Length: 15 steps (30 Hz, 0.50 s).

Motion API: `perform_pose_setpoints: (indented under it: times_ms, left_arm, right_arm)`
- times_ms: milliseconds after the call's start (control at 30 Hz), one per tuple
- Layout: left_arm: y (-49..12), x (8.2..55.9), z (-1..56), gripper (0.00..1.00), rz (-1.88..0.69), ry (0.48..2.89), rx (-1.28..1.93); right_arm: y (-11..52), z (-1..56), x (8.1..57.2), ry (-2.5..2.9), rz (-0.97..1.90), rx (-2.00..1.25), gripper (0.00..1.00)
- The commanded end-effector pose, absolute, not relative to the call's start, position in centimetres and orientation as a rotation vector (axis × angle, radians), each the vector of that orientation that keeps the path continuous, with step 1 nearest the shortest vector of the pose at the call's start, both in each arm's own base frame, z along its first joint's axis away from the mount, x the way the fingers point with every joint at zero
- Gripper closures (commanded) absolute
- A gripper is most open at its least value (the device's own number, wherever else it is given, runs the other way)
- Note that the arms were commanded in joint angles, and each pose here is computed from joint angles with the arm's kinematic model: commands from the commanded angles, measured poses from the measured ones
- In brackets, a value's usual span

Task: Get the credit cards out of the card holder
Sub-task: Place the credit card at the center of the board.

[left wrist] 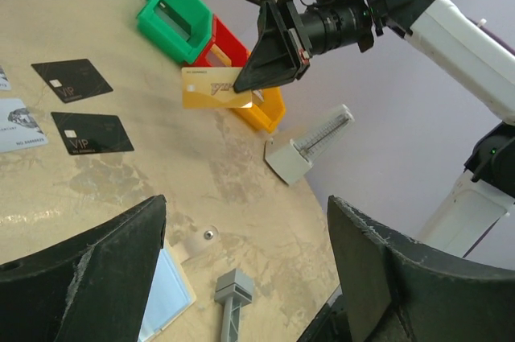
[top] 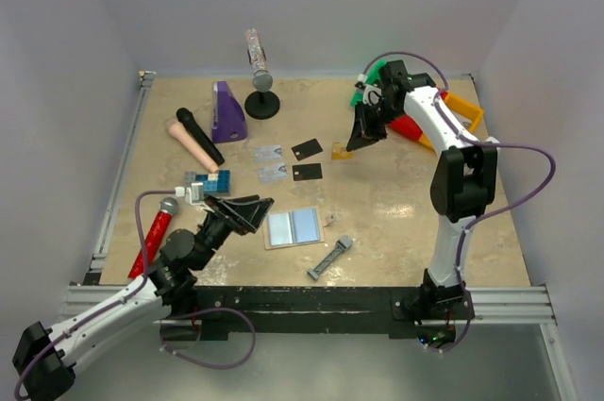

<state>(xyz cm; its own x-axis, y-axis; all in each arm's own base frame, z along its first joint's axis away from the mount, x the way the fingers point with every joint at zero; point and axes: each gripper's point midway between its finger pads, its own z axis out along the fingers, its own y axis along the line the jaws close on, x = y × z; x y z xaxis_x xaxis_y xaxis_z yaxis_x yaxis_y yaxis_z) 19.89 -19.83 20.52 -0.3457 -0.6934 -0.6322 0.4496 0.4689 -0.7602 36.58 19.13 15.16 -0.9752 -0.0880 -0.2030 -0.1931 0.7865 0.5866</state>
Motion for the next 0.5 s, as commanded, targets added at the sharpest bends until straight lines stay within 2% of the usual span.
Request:
perform_pose_setpoints:
  times_ms: [0,167,467]
  left_arm:
    - [-20.3,19.9,20.7,0.14,-1.184,1.532,-0.178]
    - [-20.6,20.0,20.1,0.14,-1.169,1.563,-0.165]
    - [-20.7,20.2,19.2,0.14,-1.141,1.595,-0.159]
  right_arm:
    - [17.3,13.3,37.4,2.88,0.744,-0.27,1.0]
    - [16.7,11.2,39.4,2.896,0.652,-0.218,1.0]
    - [18.4,10.2,40.7,2.922,0.772,-0.192,1.0]
